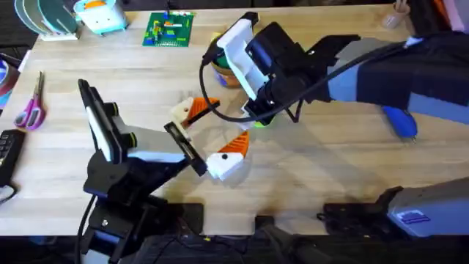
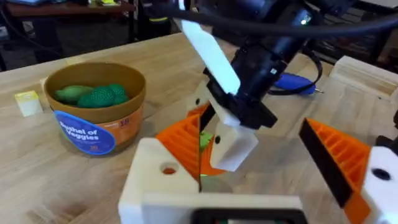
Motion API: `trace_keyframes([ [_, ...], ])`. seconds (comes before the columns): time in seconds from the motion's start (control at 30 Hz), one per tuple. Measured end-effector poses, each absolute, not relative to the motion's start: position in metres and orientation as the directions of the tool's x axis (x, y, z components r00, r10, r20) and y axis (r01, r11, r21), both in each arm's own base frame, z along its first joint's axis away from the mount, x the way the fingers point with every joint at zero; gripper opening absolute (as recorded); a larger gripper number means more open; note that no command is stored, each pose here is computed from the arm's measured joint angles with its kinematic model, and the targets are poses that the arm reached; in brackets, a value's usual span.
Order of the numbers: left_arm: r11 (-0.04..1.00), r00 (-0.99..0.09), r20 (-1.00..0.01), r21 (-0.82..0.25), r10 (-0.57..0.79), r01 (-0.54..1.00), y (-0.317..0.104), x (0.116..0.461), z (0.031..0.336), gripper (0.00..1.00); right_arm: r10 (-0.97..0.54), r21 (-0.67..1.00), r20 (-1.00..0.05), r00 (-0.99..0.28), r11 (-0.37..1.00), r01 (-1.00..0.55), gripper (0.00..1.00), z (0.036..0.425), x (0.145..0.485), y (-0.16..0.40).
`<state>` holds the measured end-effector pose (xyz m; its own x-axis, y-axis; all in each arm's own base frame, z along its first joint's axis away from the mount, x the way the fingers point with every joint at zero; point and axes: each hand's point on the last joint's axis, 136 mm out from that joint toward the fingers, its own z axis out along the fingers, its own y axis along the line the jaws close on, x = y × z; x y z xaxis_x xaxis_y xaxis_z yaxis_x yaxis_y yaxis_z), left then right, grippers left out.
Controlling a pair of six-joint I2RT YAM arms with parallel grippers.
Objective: Pick up the gripper from the table and insert it into the empty holder that is missing its gripper. Then pick up a screw, insert it into the mounting hole, and use the screwdriver to tighten it. Finally, clean up the table by picking up the vegetable and placing it into the bucket.
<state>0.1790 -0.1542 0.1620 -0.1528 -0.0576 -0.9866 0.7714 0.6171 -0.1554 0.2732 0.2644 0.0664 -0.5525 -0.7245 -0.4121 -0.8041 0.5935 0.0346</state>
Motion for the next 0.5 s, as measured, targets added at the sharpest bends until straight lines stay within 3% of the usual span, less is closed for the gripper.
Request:
trace_keyframes([
  [0.5, 0.617, -0.153, -0.987, -0.156, -0.057, 0.771, -0.1542, 0.1789, 0.1619, 0.993, -0.733, 0.035, -0.387, -0.559, 0.594, -0.803, 0.322, 0.0605, 0.2705, 0.2616],
])
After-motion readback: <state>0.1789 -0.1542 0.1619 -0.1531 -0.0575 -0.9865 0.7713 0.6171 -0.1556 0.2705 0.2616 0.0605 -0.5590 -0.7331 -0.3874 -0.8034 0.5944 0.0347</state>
